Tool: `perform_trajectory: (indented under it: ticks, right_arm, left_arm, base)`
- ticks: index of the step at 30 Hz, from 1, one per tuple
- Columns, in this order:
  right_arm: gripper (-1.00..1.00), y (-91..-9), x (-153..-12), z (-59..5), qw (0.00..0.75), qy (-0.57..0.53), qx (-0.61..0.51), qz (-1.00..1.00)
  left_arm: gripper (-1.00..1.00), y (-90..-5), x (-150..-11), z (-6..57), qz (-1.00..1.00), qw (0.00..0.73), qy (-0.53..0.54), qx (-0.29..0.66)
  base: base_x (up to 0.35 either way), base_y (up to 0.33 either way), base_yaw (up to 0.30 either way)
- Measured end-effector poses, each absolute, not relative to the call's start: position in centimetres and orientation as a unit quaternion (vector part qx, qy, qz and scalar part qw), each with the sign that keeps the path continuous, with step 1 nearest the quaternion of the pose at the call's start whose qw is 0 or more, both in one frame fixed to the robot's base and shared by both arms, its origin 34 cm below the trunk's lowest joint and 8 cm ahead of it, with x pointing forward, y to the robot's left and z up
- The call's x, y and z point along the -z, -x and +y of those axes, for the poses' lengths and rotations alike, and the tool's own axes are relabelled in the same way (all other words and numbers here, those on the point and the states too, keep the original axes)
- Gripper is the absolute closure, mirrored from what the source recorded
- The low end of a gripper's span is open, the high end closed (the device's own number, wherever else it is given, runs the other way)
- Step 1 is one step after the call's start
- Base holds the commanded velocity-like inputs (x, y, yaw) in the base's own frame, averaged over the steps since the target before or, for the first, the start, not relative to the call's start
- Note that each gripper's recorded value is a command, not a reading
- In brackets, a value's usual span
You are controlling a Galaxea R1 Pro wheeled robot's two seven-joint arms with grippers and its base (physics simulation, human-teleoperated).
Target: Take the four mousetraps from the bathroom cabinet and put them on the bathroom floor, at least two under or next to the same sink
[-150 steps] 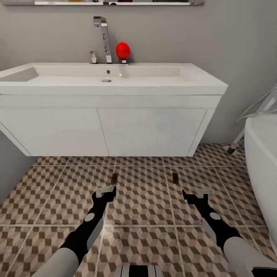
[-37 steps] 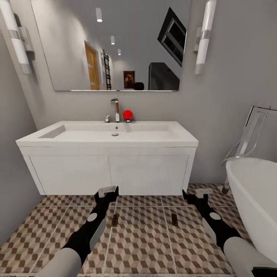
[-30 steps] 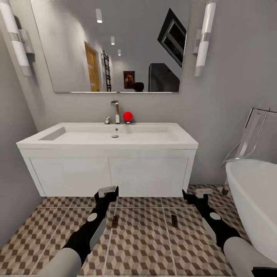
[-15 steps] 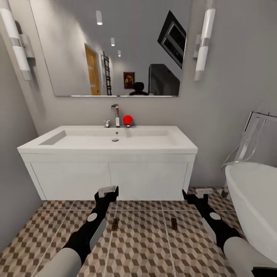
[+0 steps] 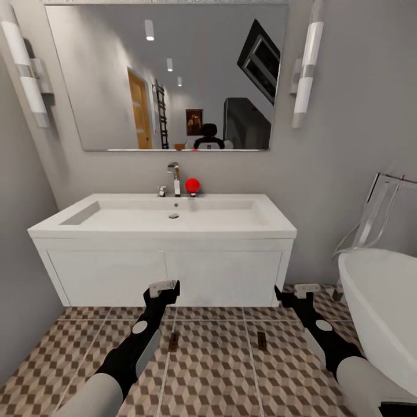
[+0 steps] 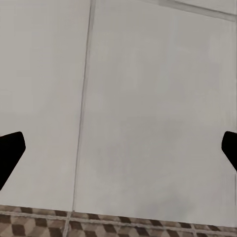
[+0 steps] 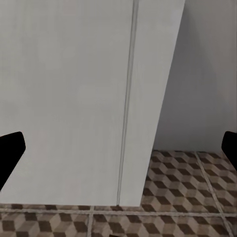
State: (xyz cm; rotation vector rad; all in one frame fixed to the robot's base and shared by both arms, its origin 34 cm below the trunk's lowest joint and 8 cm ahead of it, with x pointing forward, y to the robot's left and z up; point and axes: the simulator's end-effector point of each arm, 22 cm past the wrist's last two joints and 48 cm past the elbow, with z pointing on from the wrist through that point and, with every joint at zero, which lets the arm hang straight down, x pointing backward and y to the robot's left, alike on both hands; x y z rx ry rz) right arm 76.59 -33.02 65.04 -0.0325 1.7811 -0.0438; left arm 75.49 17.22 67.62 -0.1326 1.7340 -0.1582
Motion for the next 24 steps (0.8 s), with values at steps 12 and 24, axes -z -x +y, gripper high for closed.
perform_trajectory:
  ticks: [12,24]
  right_arm:
    - [-1.00,-77.0,-67.5,-33.0,0.628,0.015,0.019,0.777]
    - [-1.00,-77.4,-69.9,-33.0,0.628,0.015,0.019,0.778]
  left_arm:
    - [-1.00,-75.8,-70.1,16.6,0.761,0.643,0.049,0.071]
    - [-1.00,-76.2,-72.5,16.5,0.761,0.643,0.048,0.071]
  base:
    - [0.000,0.000,0.000]
    - [0.000,0.000,0.000]
